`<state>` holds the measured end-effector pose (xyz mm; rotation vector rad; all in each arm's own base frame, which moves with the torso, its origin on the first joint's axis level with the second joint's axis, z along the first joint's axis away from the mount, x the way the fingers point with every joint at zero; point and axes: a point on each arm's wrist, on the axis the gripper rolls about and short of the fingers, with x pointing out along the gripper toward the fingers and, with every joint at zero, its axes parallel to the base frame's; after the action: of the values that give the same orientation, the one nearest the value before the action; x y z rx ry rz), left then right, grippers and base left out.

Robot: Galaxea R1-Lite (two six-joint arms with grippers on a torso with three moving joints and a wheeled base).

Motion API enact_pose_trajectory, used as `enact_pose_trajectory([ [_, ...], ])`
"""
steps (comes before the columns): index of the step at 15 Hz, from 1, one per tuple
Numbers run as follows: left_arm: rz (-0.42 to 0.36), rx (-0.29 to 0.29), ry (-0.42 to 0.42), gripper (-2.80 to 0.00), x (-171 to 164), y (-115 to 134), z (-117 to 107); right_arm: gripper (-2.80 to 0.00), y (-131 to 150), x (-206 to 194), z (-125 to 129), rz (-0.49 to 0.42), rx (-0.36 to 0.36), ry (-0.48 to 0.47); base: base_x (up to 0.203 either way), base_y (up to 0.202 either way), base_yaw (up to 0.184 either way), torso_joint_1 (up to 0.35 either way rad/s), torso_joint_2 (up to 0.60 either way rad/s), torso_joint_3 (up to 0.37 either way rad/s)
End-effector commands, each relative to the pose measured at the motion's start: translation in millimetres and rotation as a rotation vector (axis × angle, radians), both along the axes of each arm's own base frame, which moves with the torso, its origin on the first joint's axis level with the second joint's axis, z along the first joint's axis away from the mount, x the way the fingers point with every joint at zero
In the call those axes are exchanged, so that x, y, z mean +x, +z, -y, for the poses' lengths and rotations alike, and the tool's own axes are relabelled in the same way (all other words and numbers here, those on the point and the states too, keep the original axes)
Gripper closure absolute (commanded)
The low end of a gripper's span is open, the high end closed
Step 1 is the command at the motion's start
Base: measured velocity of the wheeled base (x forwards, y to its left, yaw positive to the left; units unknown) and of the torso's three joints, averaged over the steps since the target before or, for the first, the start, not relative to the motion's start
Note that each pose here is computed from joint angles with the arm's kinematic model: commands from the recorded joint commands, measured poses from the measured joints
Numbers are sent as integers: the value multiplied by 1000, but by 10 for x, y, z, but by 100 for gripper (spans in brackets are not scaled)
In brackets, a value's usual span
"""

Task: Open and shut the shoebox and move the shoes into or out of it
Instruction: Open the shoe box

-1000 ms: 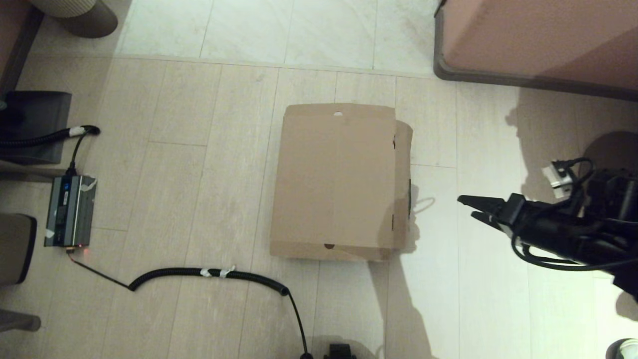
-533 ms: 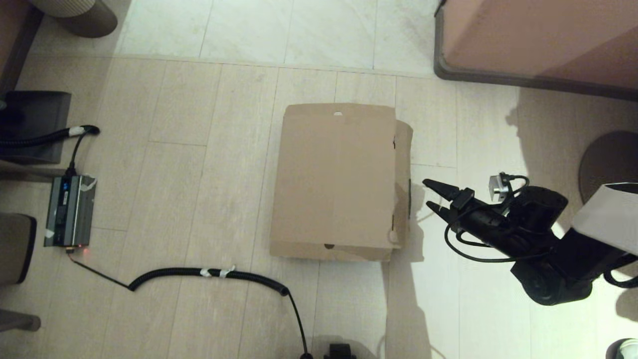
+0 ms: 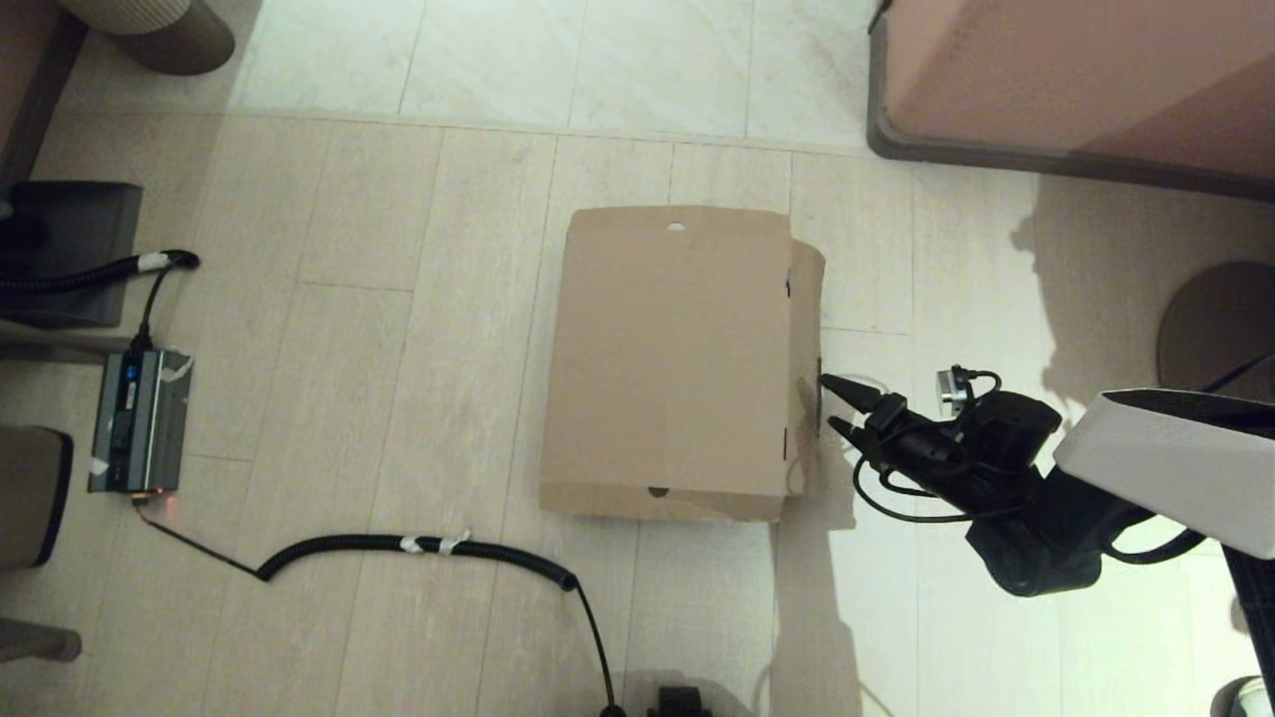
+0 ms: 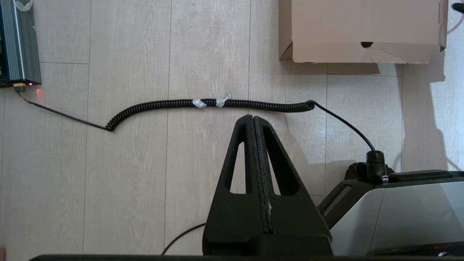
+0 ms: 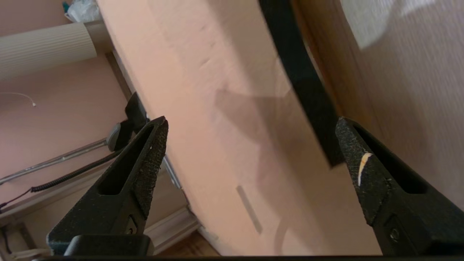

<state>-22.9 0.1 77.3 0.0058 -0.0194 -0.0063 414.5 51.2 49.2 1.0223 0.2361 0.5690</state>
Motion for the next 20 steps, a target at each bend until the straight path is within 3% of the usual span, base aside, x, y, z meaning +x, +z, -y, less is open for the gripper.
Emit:
enact_pose_trajectory([
  [1, -7, 0, 0, 0, 6, -21, 0, -280, -104, 90, -12, 3, 5, 5, 0, 0, 0, 0, 0, 0],
  [8, -7, 0, 0, 0, 6, -21, 0, -280, -198, 317, -38, 54, 10, 24, 0, 0, 0, 0, 0, 0],
  [13, -6, 0, 0, 0, 6, -20, 0, -280, -50, 368, -40, 1, 173, 44, 0, 0, 0, 0, 0, 0],
  [20, -7, 0, 0, 0, 6, -21, 0, -280, 121, 345, -19, -23, 263, 57, 0, 0, 0, 0, 0, 0],
])
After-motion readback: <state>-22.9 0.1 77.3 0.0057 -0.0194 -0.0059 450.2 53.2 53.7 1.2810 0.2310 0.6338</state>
